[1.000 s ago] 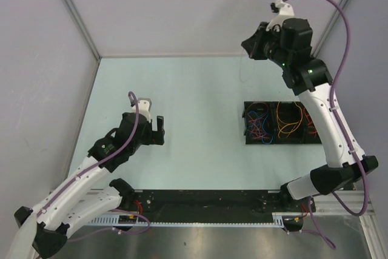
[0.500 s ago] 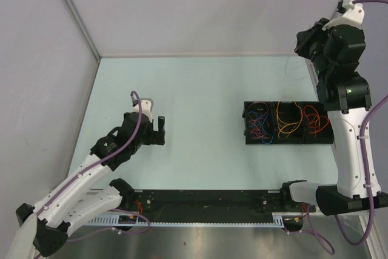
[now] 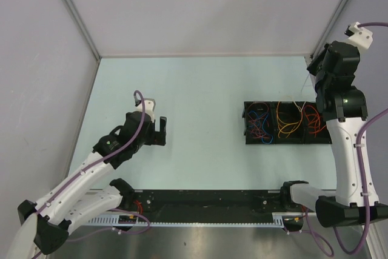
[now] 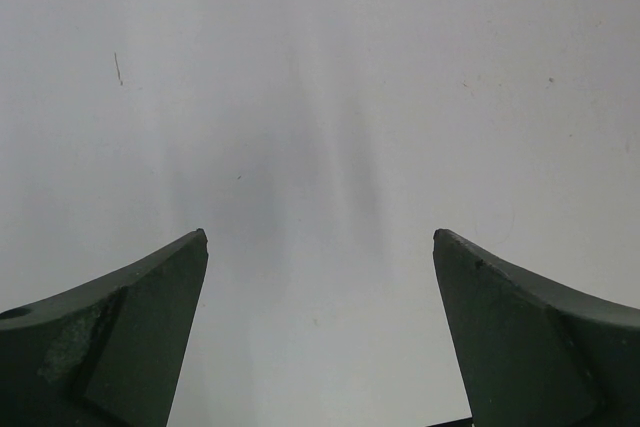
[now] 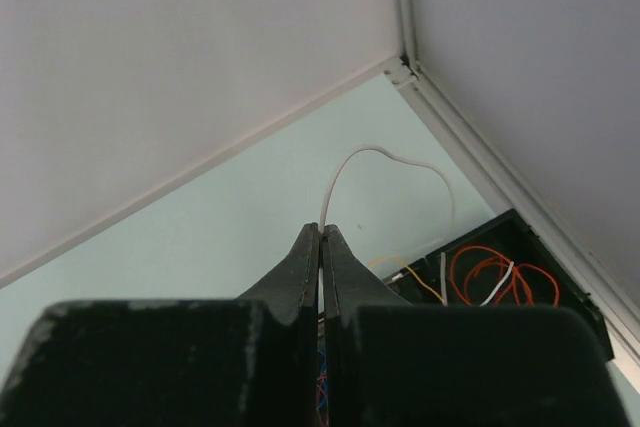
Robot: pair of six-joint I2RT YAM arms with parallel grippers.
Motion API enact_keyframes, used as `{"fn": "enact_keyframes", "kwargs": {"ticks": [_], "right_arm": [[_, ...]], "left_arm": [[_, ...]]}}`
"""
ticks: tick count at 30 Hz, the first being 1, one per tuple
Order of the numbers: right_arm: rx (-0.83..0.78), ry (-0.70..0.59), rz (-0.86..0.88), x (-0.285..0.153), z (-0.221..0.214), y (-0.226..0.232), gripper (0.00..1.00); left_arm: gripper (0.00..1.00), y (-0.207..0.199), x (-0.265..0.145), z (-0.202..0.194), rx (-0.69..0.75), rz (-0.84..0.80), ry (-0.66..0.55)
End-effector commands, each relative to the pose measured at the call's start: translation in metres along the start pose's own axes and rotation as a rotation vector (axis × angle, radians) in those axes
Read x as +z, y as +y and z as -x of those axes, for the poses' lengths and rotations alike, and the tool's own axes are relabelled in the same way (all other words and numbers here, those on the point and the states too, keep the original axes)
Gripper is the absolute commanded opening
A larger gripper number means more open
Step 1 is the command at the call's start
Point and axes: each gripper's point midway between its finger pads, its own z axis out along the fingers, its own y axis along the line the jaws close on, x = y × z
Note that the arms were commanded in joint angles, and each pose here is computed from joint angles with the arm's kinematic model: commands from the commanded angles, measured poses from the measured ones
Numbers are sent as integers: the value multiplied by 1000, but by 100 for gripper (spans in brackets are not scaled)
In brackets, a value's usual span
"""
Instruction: Untangle the cables
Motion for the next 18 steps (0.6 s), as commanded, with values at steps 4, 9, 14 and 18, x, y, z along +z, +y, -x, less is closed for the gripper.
{"fn": "enact_keyframes", "kwargs": {"ticks": [4,9,14,18], "right_arm": [[10,-77,-138,-13,9,-42,0],[-8,-58,-173,-12,-4,-54,0],[-6,-52,-260,-10,-14,-82,0],[-1,-33,-286,-5,-24,-100,0]], "left_arm": [[100,-3,6,3,23,-14,-7],[100,-3,9,2,36,-6,4],[100,-7,10,4,39,-32,-6],[100,-8,10,4,38,-34,-8]]}}
